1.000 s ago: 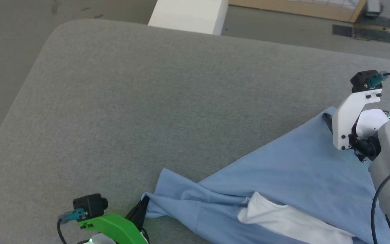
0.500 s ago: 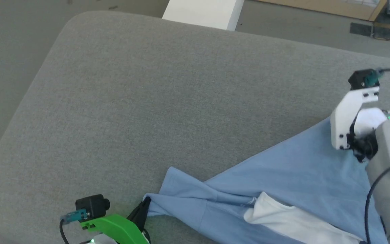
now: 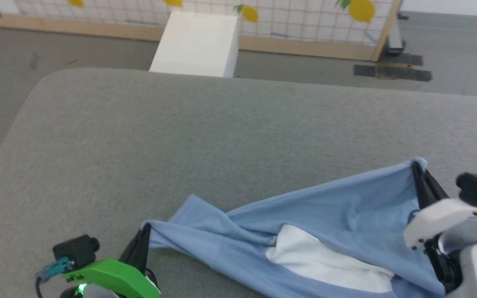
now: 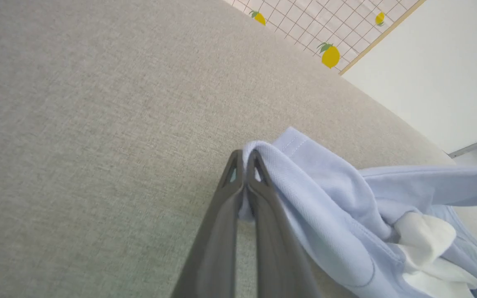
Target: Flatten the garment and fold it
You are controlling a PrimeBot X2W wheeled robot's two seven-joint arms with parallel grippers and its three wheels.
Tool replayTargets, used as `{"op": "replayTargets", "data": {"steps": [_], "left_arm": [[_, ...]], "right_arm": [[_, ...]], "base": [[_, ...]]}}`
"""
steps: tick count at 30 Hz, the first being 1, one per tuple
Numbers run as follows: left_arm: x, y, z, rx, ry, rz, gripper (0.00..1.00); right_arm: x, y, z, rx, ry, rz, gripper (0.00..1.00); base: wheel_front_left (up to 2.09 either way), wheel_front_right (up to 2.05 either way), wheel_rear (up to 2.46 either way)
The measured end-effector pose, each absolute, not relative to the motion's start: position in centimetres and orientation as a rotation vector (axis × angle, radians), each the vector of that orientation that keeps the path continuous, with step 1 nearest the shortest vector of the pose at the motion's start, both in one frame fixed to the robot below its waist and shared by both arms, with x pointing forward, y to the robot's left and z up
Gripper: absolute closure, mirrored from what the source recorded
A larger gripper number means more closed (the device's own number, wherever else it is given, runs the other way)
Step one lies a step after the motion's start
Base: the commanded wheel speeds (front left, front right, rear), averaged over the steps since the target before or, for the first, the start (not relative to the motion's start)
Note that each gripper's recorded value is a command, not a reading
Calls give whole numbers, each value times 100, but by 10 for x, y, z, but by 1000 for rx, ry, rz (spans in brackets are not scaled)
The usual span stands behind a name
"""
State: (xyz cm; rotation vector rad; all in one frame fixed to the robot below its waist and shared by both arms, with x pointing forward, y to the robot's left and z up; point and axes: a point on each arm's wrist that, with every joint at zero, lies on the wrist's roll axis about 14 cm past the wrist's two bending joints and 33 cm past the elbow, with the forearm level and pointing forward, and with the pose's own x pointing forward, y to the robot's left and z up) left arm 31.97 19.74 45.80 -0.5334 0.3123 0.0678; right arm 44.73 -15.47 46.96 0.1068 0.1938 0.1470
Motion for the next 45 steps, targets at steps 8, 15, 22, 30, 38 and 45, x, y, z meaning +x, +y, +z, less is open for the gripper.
{"op": "replayTargets", "data": {"steps": [8,15,22,30,38,45], "left_arm": [[369,185,543,-517,30,-61,100],[410,158,650,-498,-224,-266,100],[440,138,748,-488,-416,-429,100],[493,137,808,-470,-500,-466,100],[572,155,843,-440,-580,-358,100],[612,171,859,-441,-762,-264,100]], "right_arm": [[410,-212,534,90,45,11,100],[403,-248,625,-78,-96,-26,100],[427,-260,703,-226,-182,-30,100],[485,-261,750,-277,-210,-32,100],[566,-261,770,-284,-249,-64,100],[613,-249,779,-278,-373,-71,100]], "base": [[0,0,0],[0,0,0],[0,0,0],[0,0,0],[0,0,0],[0,0,0]]}}
